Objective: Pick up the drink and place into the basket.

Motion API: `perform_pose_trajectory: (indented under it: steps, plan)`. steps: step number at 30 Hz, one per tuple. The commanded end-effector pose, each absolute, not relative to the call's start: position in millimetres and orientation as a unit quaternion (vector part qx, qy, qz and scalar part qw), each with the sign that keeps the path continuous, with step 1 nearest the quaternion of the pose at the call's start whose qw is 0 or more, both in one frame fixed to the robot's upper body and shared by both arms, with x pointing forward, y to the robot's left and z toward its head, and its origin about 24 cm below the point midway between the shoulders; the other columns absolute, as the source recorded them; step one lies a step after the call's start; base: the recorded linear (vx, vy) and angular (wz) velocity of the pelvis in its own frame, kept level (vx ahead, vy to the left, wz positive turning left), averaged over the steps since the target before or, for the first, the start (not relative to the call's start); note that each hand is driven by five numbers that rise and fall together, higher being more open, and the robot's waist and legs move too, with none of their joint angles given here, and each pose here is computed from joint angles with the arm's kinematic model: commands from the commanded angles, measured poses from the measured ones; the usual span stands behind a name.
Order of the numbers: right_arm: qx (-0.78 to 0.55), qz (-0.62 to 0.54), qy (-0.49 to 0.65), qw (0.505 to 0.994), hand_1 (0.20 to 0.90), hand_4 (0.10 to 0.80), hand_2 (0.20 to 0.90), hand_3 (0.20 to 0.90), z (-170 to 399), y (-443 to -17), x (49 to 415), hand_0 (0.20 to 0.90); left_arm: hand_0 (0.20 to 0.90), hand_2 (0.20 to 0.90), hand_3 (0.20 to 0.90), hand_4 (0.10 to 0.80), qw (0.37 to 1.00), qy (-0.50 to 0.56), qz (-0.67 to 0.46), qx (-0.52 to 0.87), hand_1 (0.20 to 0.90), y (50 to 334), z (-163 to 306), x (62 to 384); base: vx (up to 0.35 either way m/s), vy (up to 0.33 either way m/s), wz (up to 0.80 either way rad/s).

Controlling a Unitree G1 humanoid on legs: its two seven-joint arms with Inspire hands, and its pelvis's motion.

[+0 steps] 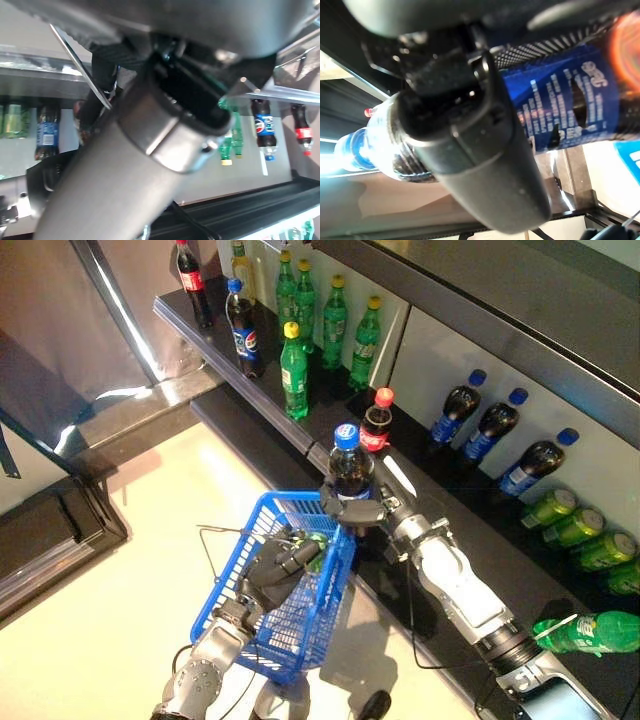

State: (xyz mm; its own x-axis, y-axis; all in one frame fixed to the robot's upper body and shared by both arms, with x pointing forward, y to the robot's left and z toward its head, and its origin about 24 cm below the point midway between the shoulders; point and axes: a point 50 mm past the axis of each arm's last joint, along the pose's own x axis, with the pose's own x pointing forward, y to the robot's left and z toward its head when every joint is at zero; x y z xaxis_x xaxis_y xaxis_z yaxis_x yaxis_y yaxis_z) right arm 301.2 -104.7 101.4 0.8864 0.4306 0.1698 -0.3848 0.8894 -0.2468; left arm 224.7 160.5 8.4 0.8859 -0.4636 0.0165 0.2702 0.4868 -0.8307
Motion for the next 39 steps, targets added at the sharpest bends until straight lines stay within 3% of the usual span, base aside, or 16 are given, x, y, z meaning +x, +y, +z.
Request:
perform_pose_trajectory:
  steps: [1, 18, 39]
  plan:
    - [-0.074, 0.237, -0.277, 0.928, 0.300, 0.100, 0.300, 0.200, 171.5, -75.3, 304.9, 0.300, 0.300, 0.300, 0.200, 0.100, 0.761, -0.105, -0.475, -0.430, 0.300, 110.6, 114.7, 234.5, 0.000, 0.000, 0.00]
    - [-0.107, 0.275, -0.258, 0.920, 0.300, 0.100, 0.300, 0.200, 167.2, -66.0, 306.0, 0.300, 0.300, 0.300, 0.200, 0.100, 0.717, -0.116, -0.559, -0.401, 0.300, 93.2, 133.4, 221.9, 0.000, 0.000, 0.00]
    - [-0.379, 0.249, -0.153, 0.878, 0.300, 0.100, 0.300, 0.200, 131.0, -81.6, 343.0, 0.300, 0.300, 0.300, 0.200, 0.100, 0.625, -0.122, -0.696, -0.333, 0.300, 72.5, 154.7, 196.9, 0.004, -0.005, 0.08]
